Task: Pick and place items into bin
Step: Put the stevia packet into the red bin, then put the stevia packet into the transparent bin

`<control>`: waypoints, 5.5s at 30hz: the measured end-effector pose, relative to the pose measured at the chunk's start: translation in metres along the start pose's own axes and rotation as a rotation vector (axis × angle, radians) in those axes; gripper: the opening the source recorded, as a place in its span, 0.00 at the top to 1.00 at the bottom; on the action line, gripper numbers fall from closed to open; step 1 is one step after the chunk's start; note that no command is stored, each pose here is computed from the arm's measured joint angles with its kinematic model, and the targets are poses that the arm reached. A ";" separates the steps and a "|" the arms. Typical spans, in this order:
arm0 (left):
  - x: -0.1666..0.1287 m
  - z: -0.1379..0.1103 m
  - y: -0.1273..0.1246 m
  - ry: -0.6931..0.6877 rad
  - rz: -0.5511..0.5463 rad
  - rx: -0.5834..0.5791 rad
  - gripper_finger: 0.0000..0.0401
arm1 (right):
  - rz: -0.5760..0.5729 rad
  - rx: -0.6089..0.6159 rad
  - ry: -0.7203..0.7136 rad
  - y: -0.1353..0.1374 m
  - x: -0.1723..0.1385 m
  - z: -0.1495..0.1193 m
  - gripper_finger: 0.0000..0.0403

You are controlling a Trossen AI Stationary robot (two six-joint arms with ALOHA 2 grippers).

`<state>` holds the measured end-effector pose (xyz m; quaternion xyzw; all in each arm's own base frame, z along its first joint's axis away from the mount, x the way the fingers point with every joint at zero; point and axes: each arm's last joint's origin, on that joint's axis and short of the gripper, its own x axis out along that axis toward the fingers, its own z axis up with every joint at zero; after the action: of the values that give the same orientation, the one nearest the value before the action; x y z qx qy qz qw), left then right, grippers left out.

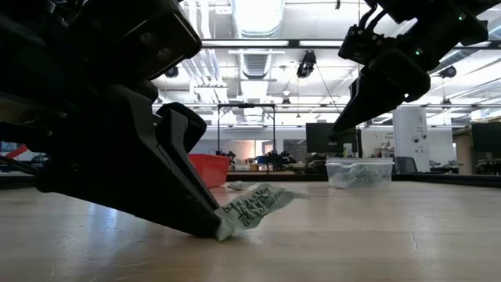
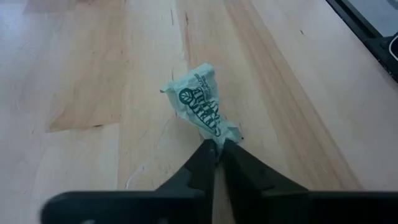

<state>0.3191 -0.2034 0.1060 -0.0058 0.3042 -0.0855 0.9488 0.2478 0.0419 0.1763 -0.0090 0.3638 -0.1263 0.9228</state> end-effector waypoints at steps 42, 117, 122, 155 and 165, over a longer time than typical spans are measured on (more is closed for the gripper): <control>-0.112 0.050 0.080 0.185 0.673 0.199 1.00 | 0.005 0.008 -0.025 0.000 0.000 0.003 0.80; -0.158 0.057 0.034 0.138 0.238 0.236 0.77 | 0.016 -0.085 -0.181 0.010 0.078 0.009 0.46; -0.160 0.057 0.035 0.133 0.237 0.234 0.77 | -0.040 -0.059 -0.122 -0.004 0.102 0.018 0.41; -0.158 0.055 0.035 0.121 0.241 0.229 0.77 | 0.113 0.052 0.039 -0.022 0.140 0.017 0.29; -0.157 0.051 0.036 0.129 0.243 0.232 0.77 | 0.112 0.023 0.119 -0.019 0.148 0.018 0.38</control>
<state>0.2287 -0.1442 0.2356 0.1460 0.3509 -0.0052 0.9249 0.3592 -0.0136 0.0924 0.0296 0.4164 -0.0792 0.9052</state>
